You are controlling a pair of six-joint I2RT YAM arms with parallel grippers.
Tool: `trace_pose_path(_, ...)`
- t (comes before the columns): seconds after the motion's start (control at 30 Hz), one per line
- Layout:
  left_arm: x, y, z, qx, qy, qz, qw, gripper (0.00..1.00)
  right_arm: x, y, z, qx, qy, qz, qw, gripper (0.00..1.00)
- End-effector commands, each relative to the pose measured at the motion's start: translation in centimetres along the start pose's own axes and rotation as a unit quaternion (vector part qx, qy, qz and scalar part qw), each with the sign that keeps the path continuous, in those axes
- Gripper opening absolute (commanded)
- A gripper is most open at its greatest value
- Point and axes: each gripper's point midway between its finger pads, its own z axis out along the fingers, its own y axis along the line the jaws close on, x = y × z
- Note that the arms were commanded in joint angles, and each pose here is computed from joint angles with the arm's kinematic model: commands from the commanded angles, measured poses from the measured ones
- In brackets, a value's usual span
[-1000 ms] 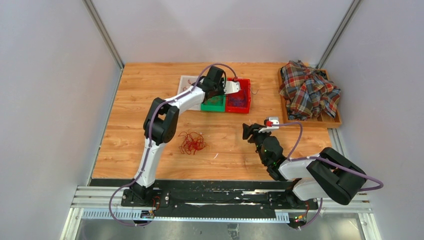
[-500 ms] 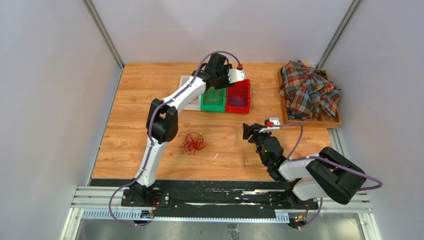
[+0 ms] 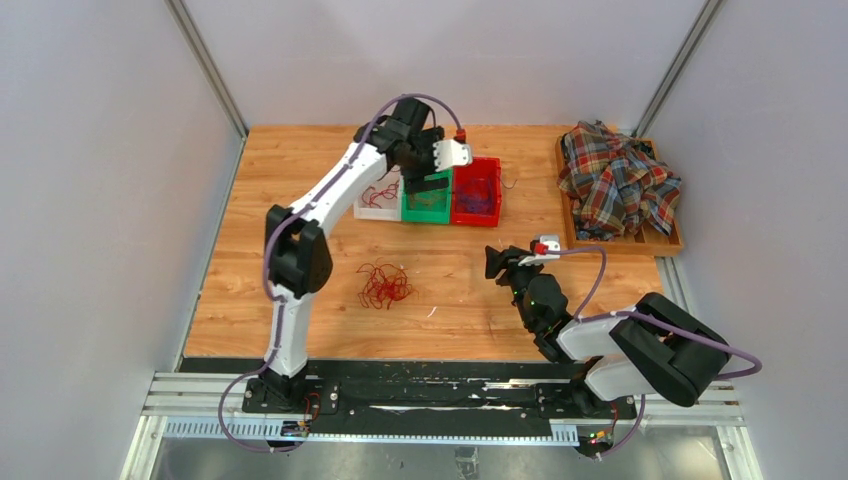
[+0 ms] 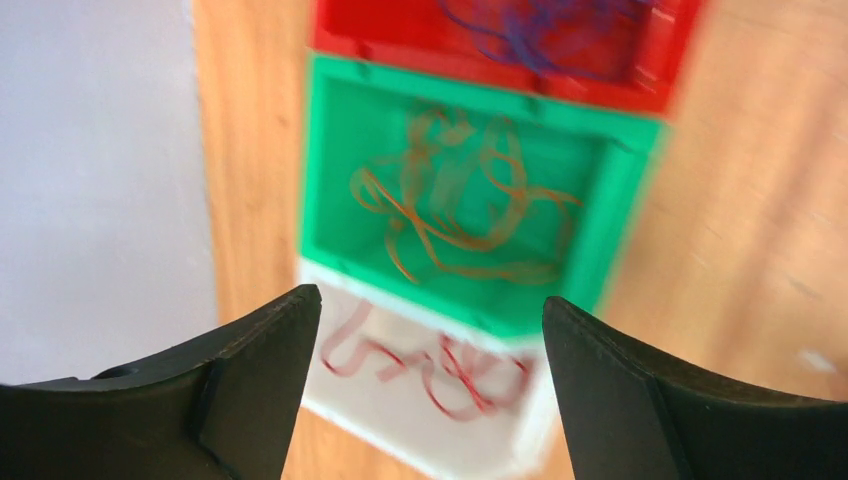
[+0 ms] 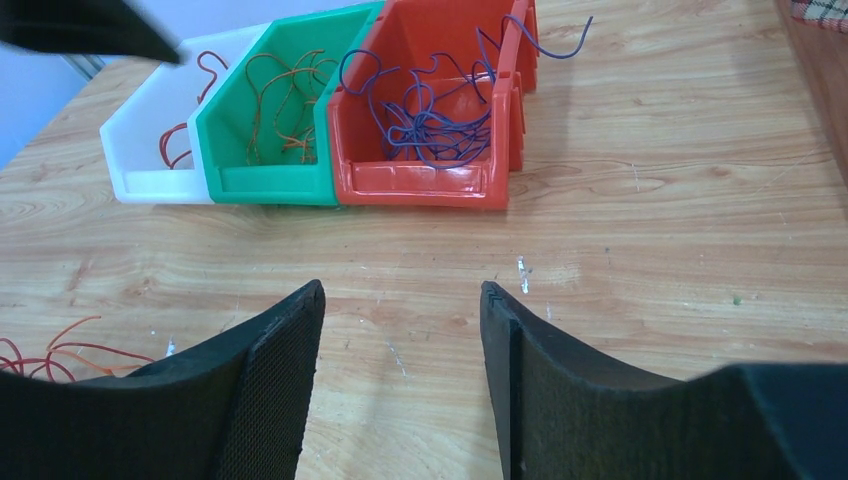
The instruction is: Untangle the cables
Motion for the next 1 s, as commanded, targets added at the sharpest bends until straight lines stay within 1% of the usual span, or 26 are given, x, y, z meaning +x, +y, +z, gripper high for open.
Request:
trace_pose_path(0.0, 0.4, -6.1, -7.6, 0.078, -0.007, -0.037, 0.996, 0.86, -0.6, -0.5, 0.0, 0.006, -0.016, 0.003, 1.0, 0.59)
trace_pose_path(0.1, 2.0, -11.9, -9.9, 0.148, -0.002, -0.068, 0.987, 0.83, -0.5, -0.2, 0.0, -0.002, -0.014, -0.001, 1.0, 0.6)
trace_pose_path(0.17, 3.0, -15.5, -11.1, 0.191, -0.003, -0.075, 0.979, 0.81, -0.5, -0.1, 0.1, -0.006, -0.014, -0.002, 1.0, 0.6)
trace_pose_path(0.27, 4.7, -19.5, -11.4, 0.237, 0.0, -0.072, 0.969, 0.76, -0.6, 0.0, 0.1, -0.008, -0.014, -0.002, 1.0, 0.59)
trace_pose_path(0.3, 5.1, -20.2, -11.2, 0.247, 0.003, -0.07, 0.967, 0.74, -0.5, 0.0, 0.0, -0.007, -0.013, -0.003, 1.0, 0.58)
trace_pose_path(0.33, 5.5, -20.6, -10.9, 0.255, 0.005, -0.066, 0.965, 0.7, -0.5, 0.0, 0.0, -0.007, -0.013, -0.002, 1.0, 0.58)
trace_pose_path(0.43, 5.8, -21.3, -9.4, 0.282, -0.002, -0.051, 0.958, 0.53, -0.5, 0.1, 0.0, -0.009, -0.013, -0.002, 1.0, 0.57)
trace_pose_path(0.5, 5.4, -21.4, -8.3, 0.296, -0.014, -0.051, 0.954, 0.48, -0.5, 0.1, 0.0, -0.01, -0.013, -0.003, 1.0, 0.57)
trace_pose_path(0.57, 5.0, -21.3, -7.4, 0.304, -0.021, -0.053, 0.951, 0.46, -0.5, 0.1, 0.1, -0.01, -0.013, -0.002, 1.0, 0.57)
trace_pose_path(0.67, 4.9, -21.6, -6.5, 0.314, -0.021, -0.033, 0.949, 0.46, -0.4, 0.1, 0.1, -0.009, -0.012, -0.003, 1.0, 0.56)
trace_pose_path(0.83, 7.1, -22.9, -5.7, 0.328, 0.016, 0.019, 0.944, 0.46, -0.4, 0.0, 0.1, -0.006, -0.011, -0.002, 1.0, 0.56)
trace_pose_path(0.97, 8.2, -22.4, -5.3, 0.322, 0.038, 0.047, 0.945, 0.46, -0.4, -0.1, 0.2, -0.002, -0.013, 0.0, 1.0, 0.56)
